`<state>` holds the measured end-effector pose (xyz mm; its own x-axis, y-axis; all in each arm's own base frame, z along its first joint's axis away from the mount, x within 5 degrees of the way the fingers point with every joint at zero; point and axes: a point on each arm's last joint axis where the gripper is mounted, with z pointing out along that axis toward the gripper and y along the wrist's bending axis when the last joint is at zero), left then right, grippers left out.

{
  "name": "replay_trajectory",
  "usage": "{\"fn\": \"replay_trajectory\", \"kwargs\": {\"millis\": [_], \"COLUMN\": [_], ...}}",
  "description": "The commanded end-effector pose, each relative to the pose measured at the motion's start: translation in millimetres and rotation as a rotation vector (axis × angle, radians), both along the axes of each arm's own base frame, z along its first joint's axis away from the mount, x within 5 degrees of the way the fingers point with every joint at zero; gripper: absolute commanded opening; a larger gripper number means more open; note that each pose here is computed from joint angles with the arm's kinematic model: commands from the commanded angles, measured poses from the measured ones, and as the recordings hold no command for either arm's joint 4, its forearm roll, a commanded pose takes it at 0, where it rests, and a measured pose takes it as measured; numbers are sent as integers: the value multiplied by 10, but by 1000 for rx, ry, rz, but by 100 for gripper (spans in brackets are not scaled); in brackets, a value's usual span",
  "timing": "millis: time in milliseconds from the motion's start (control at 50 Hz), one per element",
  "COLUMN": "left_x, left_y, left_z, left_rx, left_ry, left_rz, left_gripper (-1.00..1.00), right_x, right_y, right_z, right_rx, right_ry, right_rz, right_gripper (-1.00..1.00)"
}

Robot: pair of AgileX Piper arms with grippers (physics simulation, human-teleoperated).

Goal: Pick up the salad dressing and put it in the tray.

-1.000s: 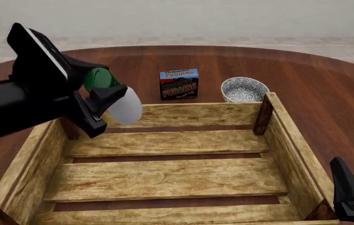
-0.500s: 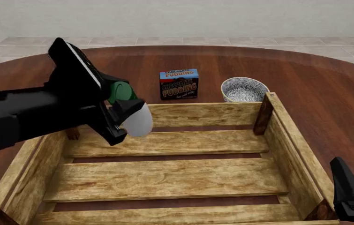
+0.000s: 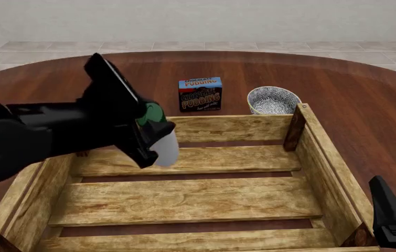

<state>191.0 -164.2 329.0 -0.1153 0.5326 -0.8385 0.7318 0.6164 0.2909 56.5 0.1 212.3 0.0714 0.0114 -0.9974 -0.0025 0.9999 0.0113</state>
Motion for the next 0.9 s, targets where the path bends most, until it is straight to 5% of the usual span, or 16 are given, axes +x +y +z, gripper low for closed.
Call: {"fn": "replay_trajectory", "kwargs": {"millis": [20, 660, 900], "left_x": [58, 195, 291], "left_y": [-37, -177, -160], "left_z": [-28, -276, -312], "left_rx": [14, 87, 77], "left_ry": [9, 89, 158], "left_rz": [3, -5, 53], "left_gripper": [-100, -100, -100], "right_x": [0, -1, -2], "right_y": [0, 0, 0], "right_z": [1, 6, 2], "right_rx": [0, 6, 5], "right_ry": [0, -2, -3], "right_rz": [0, 0, 0], "right_gripper": [100, 100, 100]}}
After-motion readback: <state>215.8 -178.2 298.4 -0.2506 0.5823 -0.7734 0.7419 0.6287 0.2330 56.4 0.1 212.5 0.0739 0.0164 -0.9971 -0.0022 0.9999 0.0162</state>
